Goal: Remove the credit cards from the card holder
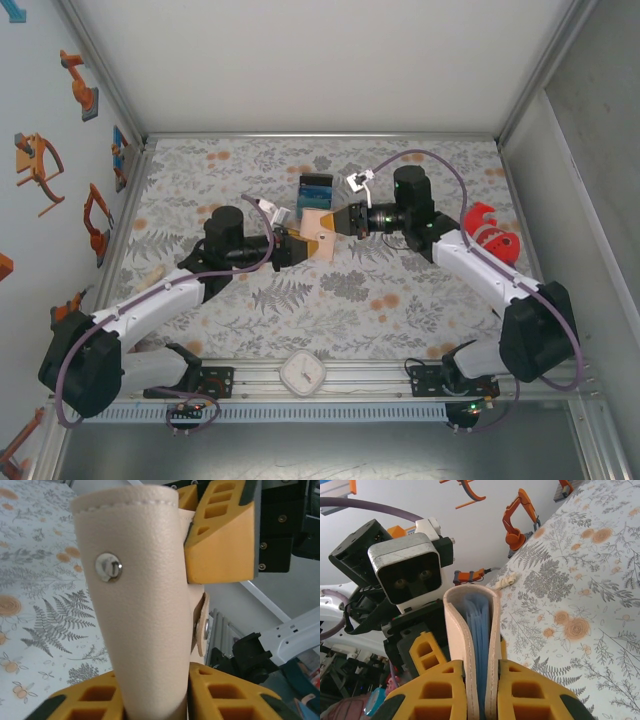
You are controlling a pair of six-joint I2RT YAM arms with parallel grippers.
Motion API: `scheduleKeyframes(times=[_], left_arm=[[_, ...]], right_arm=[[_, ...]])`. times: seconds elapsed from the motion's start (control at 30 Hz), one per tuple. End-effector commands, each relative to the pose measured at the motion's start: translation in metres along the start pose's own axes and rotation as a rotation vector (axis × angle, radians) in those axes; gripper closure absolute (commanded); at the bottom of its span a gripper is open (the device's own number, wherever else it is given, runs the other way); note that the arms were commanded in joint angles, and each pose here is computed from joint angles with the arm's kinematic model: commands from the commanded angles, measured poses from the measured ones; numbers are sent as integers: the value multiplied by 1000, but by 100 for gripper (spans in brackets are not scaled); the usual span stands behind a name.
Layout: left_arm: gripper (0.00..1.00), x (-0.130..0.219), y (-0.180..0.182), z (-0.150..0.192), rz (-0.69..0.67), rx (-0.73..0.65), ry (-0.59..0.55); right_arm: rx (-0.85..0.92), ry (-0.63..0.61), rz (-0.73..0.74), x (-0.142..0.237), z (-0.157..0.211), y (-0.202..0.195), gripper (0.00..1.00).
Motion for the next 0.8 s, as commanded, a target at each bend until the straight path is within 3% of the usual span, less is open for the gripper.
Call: scheduleKeyframes(times=[0.0,0.1,0.53,0.77], left_arm=[[57,5,-8,-4,17,-36,5],[52,10,-11,-1,6,-48,9],[52,10,-6,3,-14,-51,15],[76,9,-5,7,-1,-40,12]], right_arm=[[83,-56,32,10,-9,21,100],[89,-61,27,12,-9,25,100],[63,-4,-33,-2,-4,25,100],[62,4,-33,-7,-3,24,100]])
Point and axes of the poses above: each hand's point on the last joint's axis, 136 mm out from that joint toward the fingers, its own x axis back along the fingers, its own y axis along the line the jaws close on, z = x × y, the point moved 7 cm from there along x, back along the fingers, and after that the axes turned 14 degrees about -x, right-handed, at the moved point
